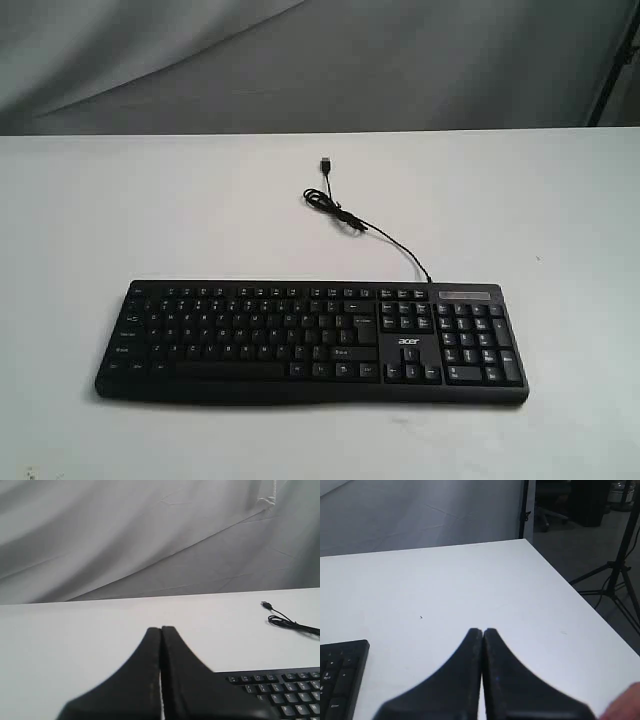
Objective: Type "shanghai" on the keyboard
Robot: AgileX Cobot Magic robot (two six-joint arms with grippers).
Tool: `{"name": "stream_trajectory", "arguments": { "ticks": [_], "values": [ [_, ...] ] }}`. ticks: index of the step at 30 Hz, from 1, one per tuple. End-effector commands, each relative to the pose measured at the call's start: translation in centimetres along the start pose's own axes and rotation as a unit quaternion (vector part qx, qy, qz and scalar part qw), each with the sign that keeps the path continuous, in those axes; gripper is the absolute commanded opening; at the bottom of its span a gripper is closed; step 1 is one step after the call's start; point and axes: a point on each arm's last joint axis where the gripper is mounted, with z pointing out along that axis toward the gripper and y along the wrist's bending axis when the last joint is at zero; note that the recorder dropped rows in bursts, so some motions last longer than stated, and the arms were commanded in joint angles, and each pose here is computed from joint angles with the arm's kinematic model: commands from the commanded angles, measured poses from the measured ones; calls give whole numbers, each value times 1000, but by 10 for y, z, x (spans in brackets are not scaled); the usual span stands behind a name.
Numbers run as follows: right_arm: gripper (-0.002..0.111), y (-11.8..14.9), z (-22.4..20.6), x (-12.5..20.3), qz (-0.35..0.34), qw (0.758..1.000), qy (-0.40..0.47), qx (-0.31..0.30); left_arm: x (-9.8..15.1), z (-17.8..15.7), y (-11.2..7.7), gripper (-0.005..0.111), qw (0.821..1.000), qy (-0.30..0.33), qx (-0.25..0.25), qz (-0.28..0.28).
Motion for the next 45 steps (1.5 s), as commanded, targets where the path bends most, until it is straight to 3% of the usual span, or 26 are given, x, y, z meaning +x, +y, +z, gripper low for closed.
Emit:
{"name": "stream_trajectory", "arguments": {
  "ticks": [1,5,12,13,15,18,20,21,22,23,24,25,30,33,36,40,42,44,45],
  "values": [
    [0,0,0,1,2,1000,-1,-2,0,0,0,0,1000,-3,3,-1],
    [0,-3,0,-3,-80,996,-23,17,0,0,0,0,1000,-3,3,-1],
    [0,-3,0,-6,-86,995,-38,19,0,0,0,0,1000,-3,3,-1],
    [0,-3,-1,-12,-127,989,-71,26,0,0,0,0,1000,-3,3,-1],
    [0,0,-6,-32,-91,979,-183,18,0,0,0,0,1000,-3,3,-1],
    [0,1,-14,-48,-76,956,-282,17,0,0,0,0,1000,-3,3,-1],
    [0,2,-26,-63,-56,924,-378,11,0,0,0,0,1000,-3,3,-1],
    [0,2,-34,-70,-10,901,-434,-8,0,0,0,0,1000,-3,3,-1],
    [0,4,-49,-80,93,850,-512,-81,0,0,0,0,1000,-3,3,-1],
    [0,6,-56,-83,160,816,-536,-149,0,0,0,0,1000,-3,3,-1],
    [0,9,-67,-91,171,784,-566,-189,0,0,0,0,1000,-3,3,-1],
    [0,12,-74,-102,168,781,-565,-208,0,0,0,0,1000,-3,3,-1],
    [0,20,-65,-202,94,876,-443,-166,0,0,0,0,1000,-3,3,-1],
    [0,17,-32,-252,-13,927,-363,-88,0,0,0,0,1000,-3,3,-1],
    [0,1,2,-294,-109,952,-285,31,0,0,0,0,1000,-3,3,-1],
    [0,-31,52,-311,-95,970,-114,191,0,0,0,0,1000,-3,3,-1],
    [0,-33,86,-305,-117,975,13,188,0,0,0,0,1000,-3,3,-1],
    [0,-20,121,-295,-118,982,106,105,0,0,0,0,1000,-3,3,-1],
    [0,-8,143,-284,-105,981,162,30,0,0,0,0,1000,-3,3,-1]
  ]
}}
